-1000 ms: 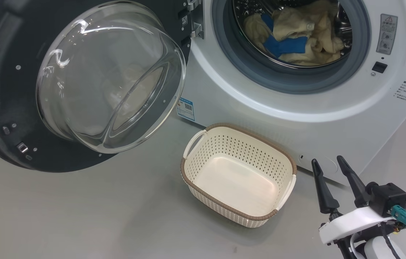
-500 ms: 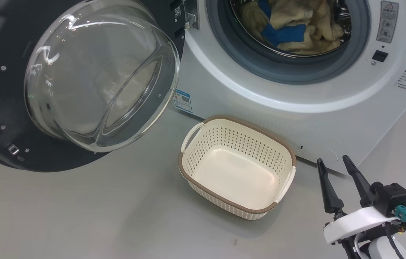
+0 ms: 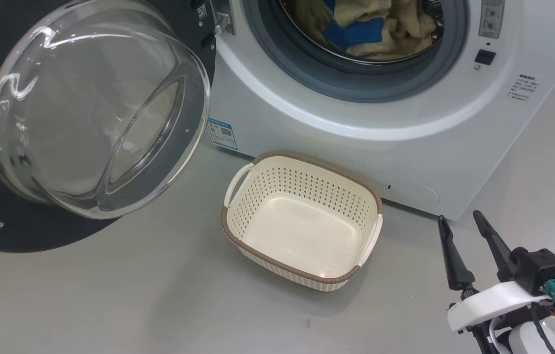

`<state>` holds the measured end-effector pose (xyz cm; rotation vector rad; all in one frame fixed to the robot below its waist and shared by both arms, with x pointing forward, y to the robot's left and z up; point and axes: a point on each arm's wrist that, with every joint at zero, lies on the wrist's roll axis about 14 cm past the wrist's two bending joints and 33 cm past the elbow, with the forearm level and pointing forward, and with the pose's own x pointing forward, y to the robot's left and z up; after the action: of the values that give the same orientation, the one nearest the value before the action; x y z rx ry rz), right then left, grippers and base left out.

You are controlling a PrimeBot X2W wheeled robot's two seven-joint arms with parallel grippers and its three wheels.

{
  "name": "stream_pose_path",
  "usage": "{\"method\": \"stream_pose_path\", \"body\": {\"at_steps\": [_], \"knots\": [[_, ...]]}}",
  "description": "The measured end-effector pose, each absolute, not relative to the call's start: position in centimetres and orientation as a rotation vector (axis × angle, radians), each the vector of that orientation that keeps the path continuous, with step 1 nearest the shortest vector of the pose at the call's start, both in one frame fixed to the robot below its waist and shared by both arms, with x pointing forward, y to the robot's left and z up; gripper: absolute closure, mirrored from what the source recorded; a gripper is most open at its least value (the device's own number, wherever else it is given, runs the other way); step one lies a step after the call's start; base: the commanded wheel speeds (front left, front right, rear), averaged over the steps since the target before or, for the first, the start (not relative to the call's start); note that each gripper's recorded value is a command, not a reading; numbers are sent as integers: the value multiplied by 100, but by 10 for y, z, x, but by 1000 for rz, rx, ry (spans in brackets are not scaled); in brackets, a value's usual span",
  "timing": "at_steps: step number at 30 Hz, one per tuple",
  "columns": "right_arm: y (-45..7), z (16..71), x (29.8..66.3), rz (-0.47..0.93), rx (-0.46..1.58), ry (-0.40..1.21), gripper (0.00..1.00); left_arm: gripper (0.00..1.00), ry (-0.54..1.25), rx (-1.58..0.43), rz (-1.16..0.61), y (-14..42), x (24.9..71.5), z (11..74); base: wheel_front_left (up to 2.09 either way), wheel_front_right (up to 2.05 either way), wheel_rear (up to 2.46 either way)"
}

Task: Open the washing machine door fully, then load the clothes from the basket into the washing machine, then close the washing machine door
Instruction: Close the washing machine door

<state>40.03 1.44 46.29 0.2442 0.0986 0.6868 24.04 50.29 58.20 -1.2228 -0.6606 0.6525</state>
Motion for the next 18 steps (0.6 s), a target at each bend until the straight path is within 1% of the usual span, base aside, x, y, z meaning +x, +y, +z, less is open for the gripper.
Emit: {"method": "stream_pose_path", "body": {"at_steps": [8, 13, 18], "knots": [[-1, 459, 403, 647, 237, 104, 0, 100, -578, -1255, 579, 499, 265, 581, 0, 0, 0], [-8, 459, 403, 630, 232, 102, 0, 100, -504, -1248, 522, 489, 281, 582, 0, 0, 0], [-13, 456, 404, 620, 225, 107, 0, 100, -473, -1220, 498, 490, 287, 587, 0, 0, 0]]}}
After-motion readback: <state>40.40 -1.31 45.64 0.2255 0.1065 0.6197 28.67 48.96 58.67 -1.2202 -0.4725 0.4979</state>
